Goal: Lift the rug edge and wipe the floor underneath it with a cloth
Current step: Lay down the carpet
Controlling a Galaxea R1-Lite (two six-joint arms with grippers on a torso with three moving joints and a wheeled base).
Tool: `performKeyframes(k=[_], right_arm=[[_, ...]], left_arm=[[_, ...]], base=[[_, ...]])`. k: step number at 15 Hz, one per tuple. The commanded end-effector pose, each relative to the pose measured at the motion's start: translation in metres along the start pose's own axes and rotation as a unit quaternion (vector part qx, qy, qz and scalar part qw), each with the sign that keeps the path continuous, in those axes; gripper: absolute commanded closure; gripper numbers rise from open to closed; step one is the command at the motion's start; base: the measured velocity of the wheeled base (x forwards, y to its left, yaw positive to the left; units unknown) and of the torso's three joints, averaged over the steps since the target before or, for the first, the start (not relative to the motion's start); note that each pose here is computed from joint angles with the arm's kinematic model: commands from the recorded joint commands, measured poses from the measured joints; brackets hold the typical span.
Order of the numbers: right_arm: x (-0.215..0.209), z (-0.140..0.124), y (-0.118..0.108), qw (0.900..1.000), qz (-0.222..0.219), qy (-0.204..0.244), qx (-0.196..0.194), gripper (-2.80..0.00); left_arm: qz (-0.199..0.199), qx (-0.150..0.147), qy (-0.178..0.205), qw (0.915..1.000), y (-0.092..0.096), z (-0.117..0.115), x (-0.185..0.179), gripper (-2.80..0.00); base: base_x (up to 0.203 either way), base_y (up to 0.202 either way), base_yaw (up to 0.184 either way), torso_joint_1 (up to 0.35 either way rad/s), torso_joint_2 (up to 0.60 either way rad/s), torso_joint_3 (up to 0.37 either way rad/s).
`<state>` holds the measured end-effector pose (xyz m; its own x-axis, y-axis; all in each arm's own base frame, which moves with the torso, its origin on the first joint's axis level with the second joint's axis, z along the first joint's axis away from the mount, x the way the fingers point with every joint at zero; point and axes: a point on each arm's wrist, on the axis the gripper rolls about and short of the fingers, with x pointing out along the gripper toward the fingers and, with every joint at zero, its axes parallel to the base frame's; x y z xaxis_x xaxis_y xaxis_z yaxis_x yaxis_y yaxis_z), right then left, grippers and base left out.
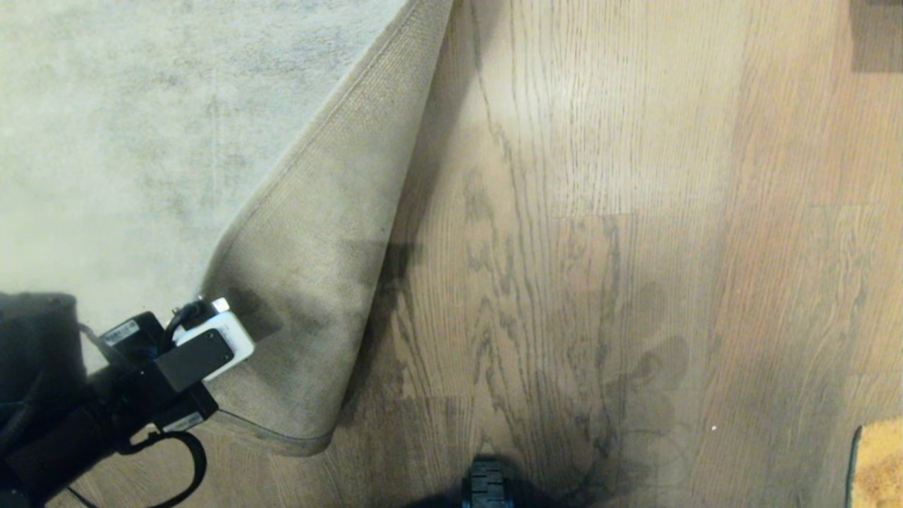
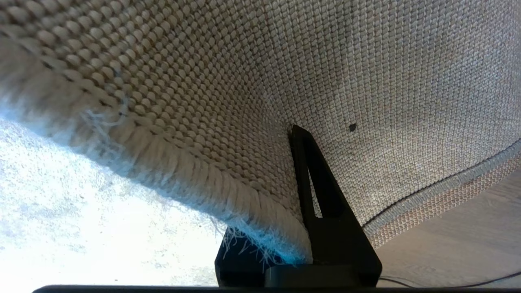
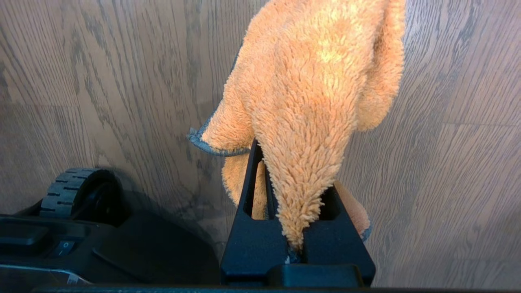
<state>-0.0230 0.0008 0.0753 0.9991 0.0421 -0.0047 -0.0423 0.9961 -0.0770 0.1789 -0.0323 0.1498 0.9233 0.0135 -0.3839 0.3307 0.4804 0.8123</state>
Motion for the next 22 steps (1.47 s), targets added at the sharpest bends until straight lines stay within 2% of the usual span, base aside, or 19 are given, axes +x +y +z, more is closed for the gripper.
performKeyframes(k=[1,22], right_arm=[[0.000,0.000,0.000,1.000,0.000,0.000,-0.001,0.00],[0.000,0.000,0.000,1.000,0.000,0.000,-0.001,0.00]], left_arm=[[0.003,0.003,-0.001,1.0000,0.000,0.000,-0.002,0.00],[-0.017,-0.005,-0.004,0.9998,-0.010,-0.002,-0.004,0.00]], base=[[0.000,0.000,0.000,0.000,0.00,0.000],[0.000,0.000,0.000,0.000,0.00,0.000]])
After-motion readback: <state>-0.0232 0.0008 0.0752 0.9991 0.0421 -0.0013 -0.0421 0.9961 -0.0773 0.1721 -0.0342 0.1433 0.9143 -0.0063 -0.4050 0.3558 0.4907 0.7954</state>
